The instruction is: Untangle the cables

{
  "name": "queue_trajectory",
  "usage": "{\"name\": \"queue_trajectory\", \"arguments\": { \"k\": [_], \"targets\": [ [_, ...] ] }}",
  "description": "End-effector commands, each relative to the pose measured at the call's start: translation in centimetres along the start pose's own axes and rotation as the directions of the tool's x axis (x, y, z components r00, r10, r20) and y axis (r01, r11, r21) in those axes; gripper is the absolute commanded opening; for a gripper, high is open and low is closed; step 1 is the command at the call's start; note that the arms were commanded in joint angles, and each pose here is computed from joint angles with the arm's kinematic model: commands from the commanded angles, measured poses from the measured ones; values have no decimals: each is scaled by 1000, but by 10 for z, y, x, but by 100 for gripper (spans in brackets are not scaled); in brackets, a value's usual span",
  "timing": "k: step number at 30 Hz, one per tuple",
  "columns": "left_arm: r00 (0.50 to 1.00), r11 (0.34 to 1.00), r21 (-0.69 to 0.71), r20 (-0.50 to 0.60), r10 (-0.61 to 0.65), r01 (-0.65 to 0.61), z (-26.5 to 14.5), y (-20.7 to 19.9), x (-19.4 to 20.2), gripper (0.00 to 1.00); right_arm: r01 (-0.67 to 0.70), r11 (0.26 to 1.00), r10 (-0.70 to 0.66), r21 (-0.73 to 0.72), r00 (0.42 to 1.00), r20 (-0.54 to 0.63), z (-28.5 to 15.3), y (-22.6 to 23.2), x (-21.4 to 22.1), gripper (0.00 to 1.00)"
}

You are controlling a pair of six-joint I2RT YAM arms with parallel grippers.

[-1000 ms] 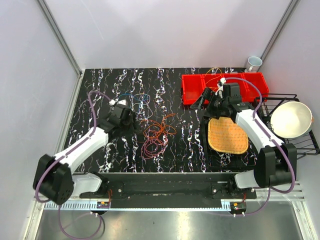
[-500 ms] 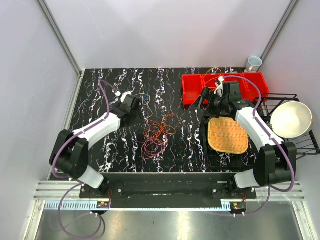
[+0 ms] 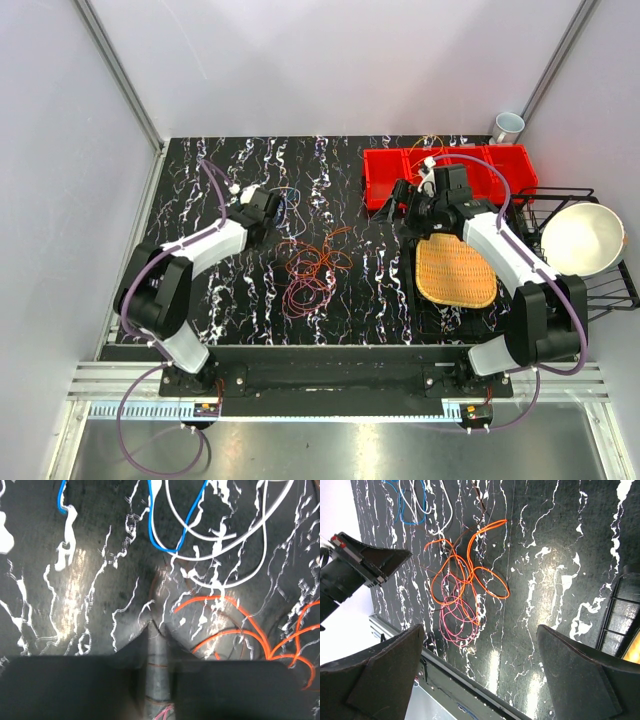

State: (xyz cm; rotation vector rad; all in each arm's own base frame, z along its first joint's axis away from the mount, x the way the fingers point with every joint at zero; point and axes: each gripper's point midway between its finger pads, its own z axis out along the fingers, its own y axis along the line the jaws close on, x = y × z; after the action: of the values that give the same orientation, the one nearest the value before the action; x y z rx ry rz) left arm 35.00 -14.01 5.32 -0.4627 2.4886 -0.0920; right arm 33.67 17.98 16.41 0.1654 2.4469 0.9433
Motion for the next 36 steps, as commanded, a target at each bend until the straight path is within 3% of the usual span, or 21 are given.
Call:
{"name": "queue_trajectory", "arguments": {
  "k": [1, 7, 13, 17, 21, 24, 30, 36],
  "targets": [
    [996, 997, 77, 87, -15, 8, -2, -27, -35, 0, 39, 998, -37, -45, 999, 35, -1, 21, -13, 100],
    [986, 993, 121, 169, -11, -9, -33, -33, -60, 0, 48, 997, -45, -60, 998, 53, -7, 30, -15, 100],
    [958, 971, 222, 285, 23, -89, -117, -47, -104, 0, 64, 994, -58, -85, 996, 65, -12, 45, -17, 100],
    [868, 917, 329, 496, 36, -226, -216, -71, -164, 0, 85, 980, -73, -179, 995, 74, -20, 68, -18, 100],
    [786, 879, 355, 617, 36, -318, -287, -76, -197, 0, 127, 937, -95, -325, 989, 112, -36, 100, -20, 100],
    [767, 838, 392, 640, 47, -379, -313, -81, -197, 0, 166, 902, -112, -397, 981, 156, -52, 116, -20, 100],
    [814, 744, 497, 572, 107, -447, -314, -89, -159, 0, 279, 832, -172, -480, 952, 255, -83, 141, -17, 100],
    [820, 639, 573, 547, 167, -513, -316, -100, -131, 0, 362, 736, -247, -572, 930, 270, -99, 168, -4, 100]
  ]
}}
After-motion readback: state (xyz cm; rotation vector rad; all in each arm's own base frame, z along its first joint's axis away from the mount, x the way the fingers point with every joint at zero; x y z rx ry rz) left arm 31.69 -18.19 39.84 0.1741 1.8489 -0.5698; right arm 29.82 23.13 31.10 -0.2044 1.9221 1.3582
